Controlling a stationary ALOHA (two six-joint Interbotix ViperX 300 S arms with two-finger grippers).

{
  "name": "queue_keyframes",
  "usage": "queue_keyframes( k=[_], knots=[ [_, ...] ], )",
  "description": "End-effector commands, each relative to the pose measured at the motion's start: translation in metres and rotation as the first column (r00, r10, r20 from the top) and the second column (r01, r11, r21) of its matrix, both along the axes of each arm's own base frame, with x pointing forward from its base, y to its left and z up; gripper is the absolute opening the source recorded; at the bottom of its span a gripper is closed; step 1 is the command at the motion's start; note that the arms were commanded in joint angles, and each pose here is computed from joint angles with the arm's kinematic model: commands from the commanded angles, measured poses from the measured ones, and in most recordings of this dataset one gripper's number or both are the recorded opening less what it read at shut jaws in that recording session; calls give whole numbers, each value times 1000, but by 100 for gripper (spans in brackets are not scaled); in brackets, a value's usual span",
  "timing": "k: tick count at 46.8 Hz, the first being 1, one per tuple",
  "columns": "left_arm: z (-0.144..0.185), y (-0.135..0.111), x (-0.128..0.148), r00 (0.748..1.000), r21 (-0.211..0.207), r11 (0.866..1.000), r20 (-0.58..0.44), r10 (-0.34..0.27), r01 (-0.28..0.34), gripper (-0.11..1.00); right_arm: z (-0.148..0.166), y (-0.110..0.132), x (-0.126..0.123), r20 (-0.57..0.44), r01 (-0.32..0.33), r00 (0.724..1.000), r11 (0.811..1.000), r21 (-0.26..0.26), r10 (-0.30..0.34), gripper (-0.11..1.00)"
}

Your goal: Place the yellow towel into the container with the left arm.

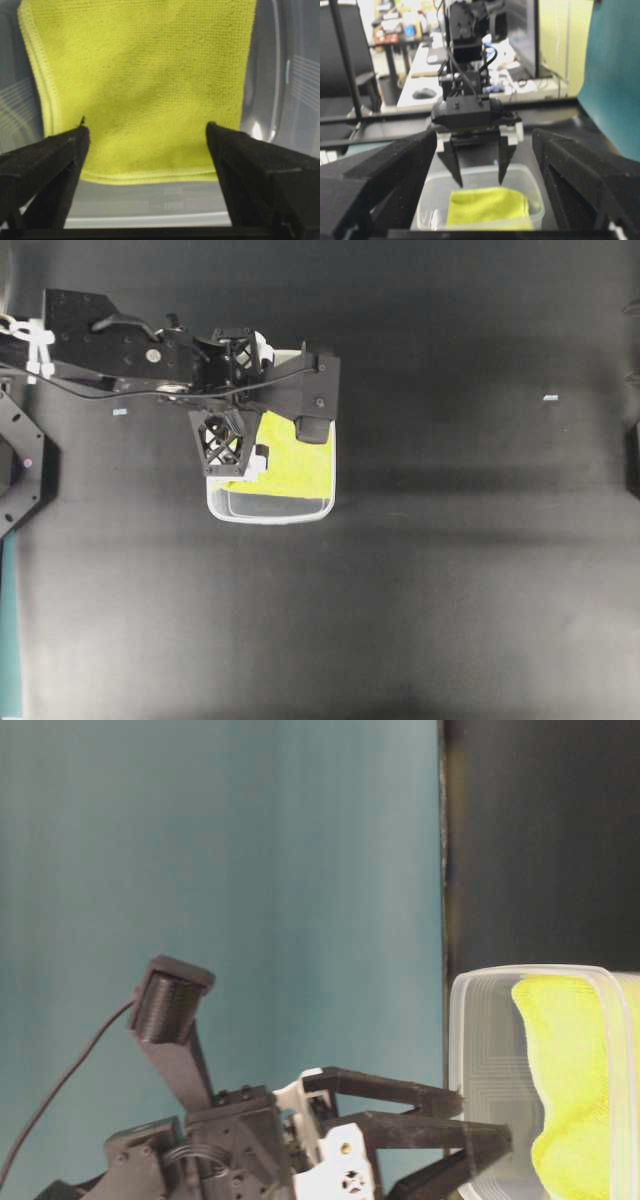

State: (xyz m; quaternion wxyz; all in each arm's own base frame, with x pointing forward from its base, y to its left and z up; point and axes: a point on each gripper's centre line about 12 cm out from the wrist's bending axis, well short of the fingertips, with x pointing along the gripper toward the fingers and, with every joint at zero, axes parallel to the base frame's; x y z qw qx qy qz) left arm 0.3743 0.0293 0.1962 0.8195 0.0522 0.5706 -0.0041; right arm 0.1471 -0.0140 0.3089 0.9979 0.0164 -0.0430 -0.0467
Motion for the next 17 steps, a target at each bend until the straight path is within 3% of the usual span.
queue_keyframes(
  k=[1,6,17],
  knots=[
    [38,0,-3,994,8,1000,107,3,-3,87,11,0,-1,34,2,999,1000,-2,-2,75],
    [69,-2,-13,980,10,1000,198,4,-6,83,14,0,-3,37,3,999,1000,-2,-3,75],
    [121,-13,-49,919,3,1000,394,-1,0,83,9,0,-2,17,3,1000,1000,-2,-3,75]
  ],
)
